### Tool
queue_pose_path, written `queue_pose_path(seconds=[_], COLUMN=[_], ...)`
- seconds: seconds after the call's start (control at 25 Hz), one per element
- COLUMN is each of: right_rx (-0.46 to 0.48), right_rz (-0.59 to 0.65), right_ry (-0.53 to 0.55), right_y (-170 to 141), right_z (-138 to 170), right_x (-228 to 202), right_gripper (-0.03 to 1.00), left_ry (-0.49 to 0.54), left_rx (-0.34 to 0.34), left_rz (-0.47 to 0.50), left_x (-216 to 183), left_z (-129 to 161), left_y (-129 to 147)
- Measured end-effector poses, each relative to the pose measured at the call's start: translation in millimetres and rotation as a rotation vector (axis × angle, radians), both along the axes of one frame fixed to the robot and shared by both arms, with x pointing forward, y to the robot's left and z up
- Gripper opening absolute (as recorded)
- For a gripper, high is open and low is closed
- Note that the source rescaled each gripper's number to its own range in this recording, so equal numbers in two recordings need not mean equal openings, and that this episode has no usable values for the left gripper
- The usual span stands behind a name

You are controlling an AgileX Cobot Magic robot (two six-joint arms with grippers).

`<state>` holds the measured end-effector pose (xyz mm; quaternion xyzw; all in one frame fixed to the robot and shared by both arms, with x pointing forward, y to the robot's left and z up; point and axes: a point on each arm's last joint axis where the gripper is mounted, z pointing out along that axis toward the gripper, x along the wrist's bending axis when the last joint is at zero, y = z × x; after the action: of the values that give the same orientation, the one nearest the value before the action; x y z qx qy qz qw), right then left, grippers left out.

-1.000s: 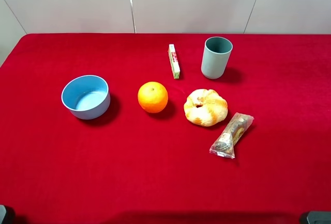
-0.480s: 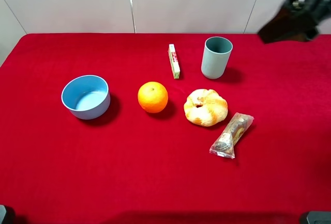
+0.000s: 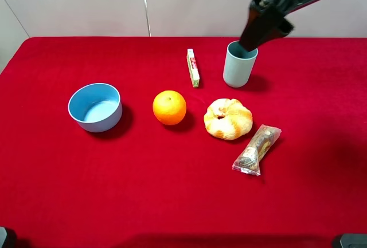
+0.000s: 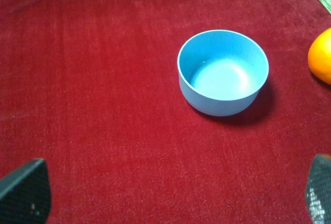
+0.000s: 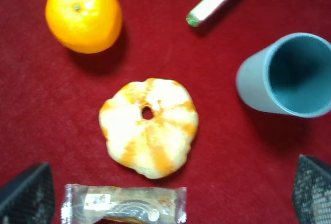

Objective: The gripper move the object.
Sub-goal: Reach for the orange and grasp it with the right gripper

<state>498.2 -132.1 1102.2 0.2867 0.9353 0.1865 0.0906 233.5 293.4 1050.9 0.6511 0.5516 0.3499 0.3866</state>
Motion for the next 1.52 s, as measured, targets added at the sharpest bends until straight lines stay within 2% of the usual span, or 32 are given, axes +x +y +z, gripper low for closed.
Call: queue_pose_path(seconds=[0.28, 0.52, 0.8, 1.2, 1.52], right_rx=[-0.045, -0.102, -0.147, -0.203, -0.212], right_rz=[0.081, 0.13, 0.178, 0.205, 0.197], right_ry=[0.059, 0.137, 0.178, 0.213, 0.216], right_y=[41, 70, 104, 135, 143], right_z=[-19, -46, -74, -128, -163], right_x=[9, 15, 20, 29, 38], right_gripper=[1.0, 1.0, 1.0, 1.0, 1.0], left_ry=[0.0, 0.0, 0.0, 0.0, 0.0], left_rx=[0.0, 0.0, 0.0, 0.001, 0.001], left_rz=[0.0, 0.0, 0.0, 0.001, 0.001], left_x=[0, 0, 0, 0, 0], left_z=[0, 0, 0, 0, 0], left_y=[0, 0, 0, 0, 0])
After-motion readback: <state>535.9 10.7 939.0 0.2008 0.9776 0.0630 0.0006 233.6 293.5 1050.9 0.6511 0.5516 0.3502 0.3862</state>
